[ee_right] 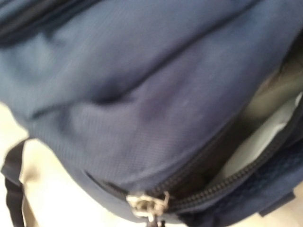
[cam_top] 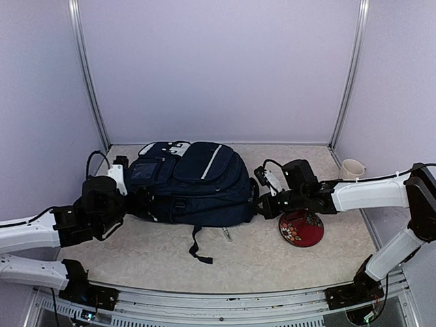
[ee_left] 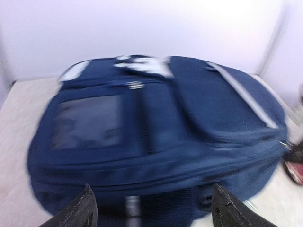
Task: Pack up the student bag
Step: Zip the student bag into the largest pocket of the bag, then hold the largest pocket of the student bag, then zip the student bag into the largest pocket of the bag.
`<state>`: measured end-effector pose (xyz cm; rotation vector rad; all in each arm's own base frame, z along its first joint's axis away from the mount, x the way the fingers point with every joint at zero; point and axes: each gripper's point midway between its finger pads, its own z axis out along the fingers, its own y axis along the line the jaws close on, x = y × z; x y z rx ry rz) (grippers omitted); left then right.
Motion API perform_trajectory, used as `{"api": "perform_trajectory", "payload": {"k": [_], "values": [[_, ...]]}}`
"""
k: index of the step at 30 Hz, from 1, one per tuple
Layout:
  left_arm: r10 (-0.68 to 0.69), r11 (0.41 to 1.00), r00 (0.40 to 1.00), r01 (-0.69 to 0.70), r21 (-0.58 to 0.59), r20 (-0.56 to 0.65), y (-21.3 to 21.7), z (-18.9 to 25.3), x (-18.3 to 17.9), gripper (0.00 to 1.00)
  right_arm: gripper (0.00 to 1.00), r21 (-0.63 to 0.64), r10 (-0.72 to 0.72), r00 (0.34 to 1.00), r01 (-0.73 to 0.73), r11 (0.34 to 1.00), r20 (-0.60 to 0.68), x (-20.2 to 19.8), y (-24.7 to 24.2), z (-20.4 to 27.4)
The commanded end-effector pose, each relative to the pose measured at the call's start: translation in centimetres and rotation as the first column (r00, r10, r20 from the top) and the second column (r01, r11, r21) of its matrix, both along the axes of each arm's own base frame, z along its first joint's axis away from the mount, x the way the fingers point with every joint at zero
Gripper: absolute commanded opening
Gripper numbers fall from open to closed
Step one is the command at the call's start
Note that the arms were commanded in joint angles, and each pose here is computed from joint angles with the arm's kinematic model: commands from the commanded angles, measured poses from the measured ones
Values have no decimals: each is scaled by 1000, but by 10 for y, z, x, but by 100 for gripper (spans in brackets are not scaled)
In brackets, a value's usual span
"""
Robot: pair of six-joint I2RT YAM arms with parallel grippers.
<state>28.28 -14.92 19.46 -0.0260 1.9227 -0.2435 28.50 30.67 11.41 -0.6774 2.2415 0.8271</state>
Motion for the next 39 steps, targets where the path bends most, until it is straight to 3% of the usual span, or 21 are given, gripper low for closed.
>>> {"api": "perform_trajectory", "payload": {"k": [1, 4, 7, 8, 11, 13, 17, 21, 23, 24, 25, 27, 33, 39], "values": [[-428, 895, 881, 383, 229, 203, -98, 33, -41, 77, 0, 53, -20, 1000, 19, 998, 10, 9, 7, 17], [-634, 737, 766, 556, 384, 108, -155, 9, -65, 73, 0, 52, -16, 1000, 15, 999, 2, 7, 8, 15], [-726, 580, 687, 636, 510, -32, -193, -22, -77, 70, 0, 60, -14, 1000, 14, 998, -1, 6, 8, 16], [-730, 540, 679, 641, 546, -76, -200, -34, -75, 67, 0, 62, -11, 1000, 11, 998, -1, 6, 9, 17], [-658, 501, 740, 569, 652, -140, -202, -57, -52, 58, 0, 59, -11, 1000, 11, 998, 0, 6, 9, 18], [-612, 492, 778, 515, 702, -142, -200, -64, -35, 56, 0, 61, -6, 1000, 6, 998, 2, 6, 10, 20], [-481, 521, 873, 359, 774, -81, -185, -65, 1, 64, 0, 66, 6, 1000, -6, 998, 1, 4, 11, 24], [-422, 474, 902, 300, 828, -86, -178, -81, 18, 68, 0, 71, 11, 1000, -11, 997, 4, 3, 11, 27], [-333, 424, 940, 217, 879, -71, -167, -94, 31, 59, 0, 34, -3, 1000, 3, 999, 18, 7, 8, 29], [-311, 419, 948, 195, 887, -62, -164, -95, 34, 48, 0, 5, -17, 1000, 17, 1000, 21, 9, 4, 26], [-292, 416, 955, 177, 892, -54, -160, -95, 35, 36, 0, -26, -29, 999, 29, 999, 23, 12, 1, 24], [-268, 423, 963, 155, 893, -40, -154, -93, 35, 2, 0, -89, -55, 998, 57, 994, 29, 17, -9, 18], [-198, 459, 980, 109, 882, -18, -114, -87, 25, 0, 0, -185, -132, 990, 140, 973, 54, 40, -46, 16], [-194, 564, 981, 98, 820, 16, -91, -66, 8, 0, 0, -314, -162, 984, 175, 933, 68, 66, -69, 4]]}}
